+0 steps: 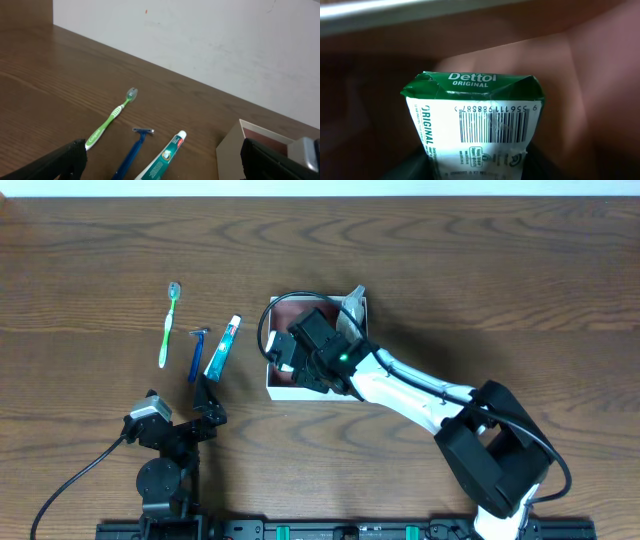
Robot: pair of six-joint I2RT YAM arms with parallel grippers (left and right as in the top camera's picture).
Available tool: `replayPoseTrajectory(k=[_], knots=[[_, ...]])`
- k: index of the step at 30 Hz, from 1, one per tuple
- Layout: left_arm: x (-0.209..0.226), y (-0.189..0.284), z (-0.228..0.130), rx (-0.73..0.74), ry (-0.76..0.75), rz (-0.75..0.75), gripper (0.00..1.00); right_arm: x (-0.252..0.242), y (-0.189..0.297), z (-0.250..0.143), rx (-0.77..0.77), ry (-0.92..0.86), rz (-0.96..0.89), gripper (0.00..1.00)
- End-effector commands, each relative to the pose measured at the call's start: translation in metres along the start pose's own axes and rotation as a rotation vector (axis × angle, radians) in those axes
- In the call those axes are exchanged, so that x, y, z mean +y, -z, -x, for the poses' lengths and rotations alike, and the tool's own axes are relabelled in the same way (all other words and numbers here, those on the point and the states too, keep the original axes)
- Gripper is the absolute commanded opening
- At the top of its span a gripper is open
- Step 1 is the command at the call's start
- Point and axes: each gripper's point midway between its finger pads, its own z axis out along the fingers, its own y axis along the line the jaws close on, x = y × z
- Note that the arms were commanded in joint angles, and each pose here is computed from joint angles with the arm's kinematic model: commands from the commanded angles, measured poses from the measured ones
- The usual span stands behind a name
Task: Pack container
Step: 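Place the Dettol bar into the box and release it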
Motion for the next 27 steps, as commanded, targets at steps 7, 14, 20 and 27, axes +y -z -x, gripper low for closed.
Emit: replayPoseTrajectory(k=[7,14,20,27], knots=[[0.010,-0.001,-0.016,0.047,-0.025,0.041,0.98,-0.015,0.015,0.017,-0.026,0.055,-0.059,0.66],[0.010,-0.001,-0.016,0.047,-0.025,0.041,0.98,-0.029,0.075,0.058,-0.168,-0.047,-0.121,0.81],[0.010,-0.001,-0.016,0.047,-0.025,0.041,0.98,-0.050,0.184,0.082,-0.375,-0.329,-0.180,0.90],[0.010,-0.001,-0.016,0.047,-0.025,0.041,0.98,-0.083,0.275,0.017,-0.402,-0.787,-0.264,0.91]])
